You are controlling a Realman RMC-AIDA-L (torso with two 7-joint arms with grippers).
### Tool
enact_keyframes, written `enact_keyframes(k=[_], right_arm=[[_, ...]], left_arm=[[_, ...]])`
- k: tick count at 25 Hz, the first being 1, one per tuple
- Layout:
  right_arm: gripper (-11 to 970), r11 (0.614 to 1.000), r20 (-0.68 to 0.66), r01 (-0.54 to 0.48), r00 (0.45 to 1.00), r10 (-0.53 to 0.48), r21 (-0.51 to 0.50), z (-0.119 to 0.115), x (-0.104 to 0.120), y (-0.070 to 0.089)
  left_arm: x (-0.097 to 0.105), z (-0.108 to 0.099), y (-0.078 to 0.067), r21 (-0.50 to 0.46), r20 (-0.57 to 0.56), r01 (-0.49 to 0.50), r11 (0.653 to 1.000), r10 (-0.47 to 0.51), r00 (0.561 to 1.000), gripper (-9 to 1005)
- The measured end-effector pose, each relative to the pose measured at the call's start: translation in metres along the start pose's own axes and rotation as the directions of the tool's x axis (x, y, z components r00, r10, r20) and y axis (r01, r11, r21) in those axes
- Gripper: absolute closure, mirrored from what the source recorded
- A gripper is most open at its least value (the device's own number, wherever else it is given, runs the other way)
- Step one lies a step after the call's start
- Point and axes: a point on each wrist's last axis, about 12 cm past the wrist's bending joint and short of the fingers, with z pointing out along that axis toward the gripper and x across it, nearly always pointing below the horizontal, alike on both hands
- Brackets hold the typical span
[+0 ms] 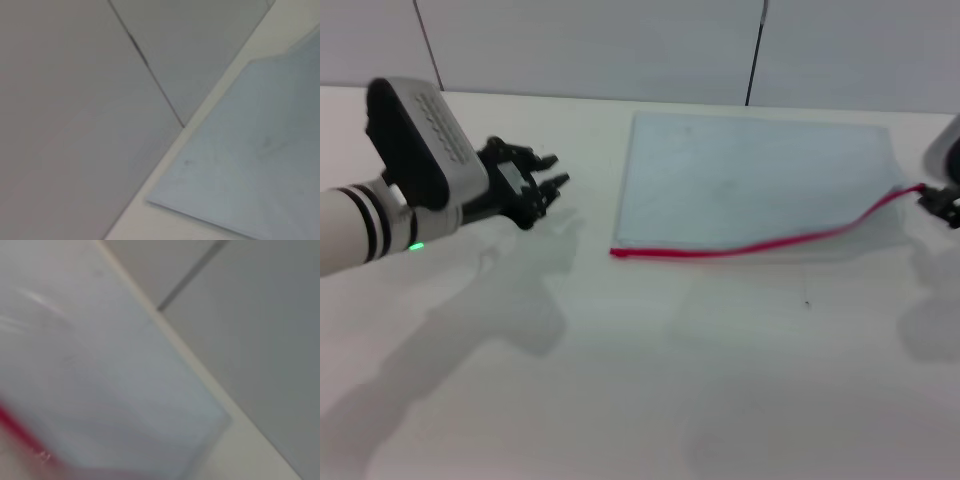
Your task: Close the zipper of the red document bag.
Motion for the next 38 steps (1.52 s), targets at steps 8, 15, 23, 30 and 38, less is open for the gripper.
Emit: enact_keyframes(k=[8, 15, 23, 30, 38], right_arm=[[481, 0.978, 0.133, -0.177, 0.978, 0.162, 0.108, -0.014, 0.011, -0.008], [484, 0.917, 0.42, -0.393, 0.844, 0.334, 0.062, -0.007, 0.001, 0.023], [487, 0.797, 0.603, -0.604, 0.642, 0.474, 0.017, -0.002, 0.016, 0.04], [491, 0.748, 0.641, -0.664, 0.579, 0.503, 0.013, 0.005, 0.022, 0.045], [491, 0.708, 0.679, -0.706, 0.517, 0.521, -0.005, 0.008, 0.024, 0.051]], left_arm=[[-0.007, -0.021, 0.019, -0.14, 0.144, 0.15, 0.979, -0.129, 0.981, 766], [-0.011, -0.037, 0.026, -0.245, 0.309, 0.291, 0.925, -0.21, 0.928, 764], [-0.02, -0.046, 0.022, -0.269, 0.476, 0.406, 0.873, -0.246, 0.845, 762], [-0.014, -0.049, 0.022, -0.263, 0.531, 0.47, 0.843, -0.281, 0.8, 705], [-0.005, -0.051, 0.017, -0.253, 0.565, 0.453, 0.855, -0.249, 0.786, 588]])
